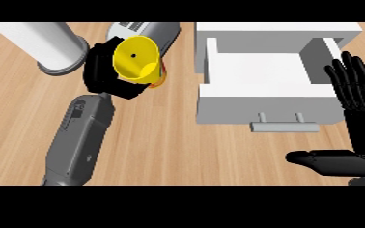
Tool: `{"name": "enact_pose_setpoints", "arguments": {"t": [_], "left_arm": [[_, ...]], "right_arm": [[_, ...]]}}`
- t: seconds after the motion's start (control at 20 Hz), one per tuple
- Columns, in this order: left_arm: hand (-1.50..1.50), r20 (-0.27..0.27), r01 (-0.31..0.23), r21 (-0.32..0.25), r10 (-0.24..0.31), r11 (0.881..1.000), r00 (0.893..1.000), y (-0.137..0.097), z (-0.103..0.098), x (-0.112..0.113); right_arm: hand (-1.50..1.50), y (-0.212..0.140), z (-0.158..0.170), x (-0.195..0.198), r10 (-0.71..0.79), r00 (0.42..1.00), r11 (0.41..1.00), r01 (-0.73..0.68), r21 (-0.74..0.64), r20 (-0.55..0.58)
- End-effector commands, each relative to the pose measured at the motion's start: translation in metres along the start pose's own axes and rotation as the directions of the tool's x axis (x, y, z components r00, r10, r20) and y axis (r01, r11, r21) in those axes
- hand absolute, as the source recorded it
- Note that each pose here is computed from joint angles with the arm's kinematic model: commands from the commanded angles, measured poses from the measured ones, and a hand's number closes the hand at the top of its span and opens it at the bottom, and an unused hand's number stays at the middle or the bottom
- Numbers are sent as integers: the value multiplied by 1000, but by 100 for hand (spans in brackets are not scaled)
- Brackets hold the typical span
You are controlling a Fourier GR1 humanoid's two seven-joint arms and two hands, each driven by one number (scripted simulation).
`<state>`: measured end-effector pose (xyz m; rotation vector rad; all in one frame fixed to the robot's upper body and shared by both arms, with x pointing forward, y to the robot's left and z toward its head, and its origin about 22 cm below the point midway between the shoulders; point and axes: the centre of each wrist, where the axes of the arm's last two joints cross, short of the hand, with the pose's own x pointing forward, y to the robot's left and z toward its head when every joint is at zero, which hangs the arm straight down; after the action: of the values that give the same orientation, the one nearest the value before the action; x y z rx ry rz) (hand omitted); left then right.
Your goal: Pick up the cup, place it into the drawer and close the drawer
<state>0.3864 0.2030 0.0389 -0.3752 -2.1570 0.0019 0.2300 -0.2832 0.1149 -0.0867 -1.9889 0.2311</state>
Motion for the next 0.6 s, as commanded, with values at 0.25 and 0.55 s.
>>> {"name": "enact_pose_setpoints", "arguments": {"t": [0.25,0.55], "left_arm": [[150,-32,73,-104,-76,992,997,-76,-89,48],[150,-66,118,-71,-123,990,990,-123,-112,42]], "right_arm": [[-150,3,6,-15,-1,1000,1000,1,-2,3],[-150,3,-1,-1,-8,1000,1000,8,-2,16]]}}
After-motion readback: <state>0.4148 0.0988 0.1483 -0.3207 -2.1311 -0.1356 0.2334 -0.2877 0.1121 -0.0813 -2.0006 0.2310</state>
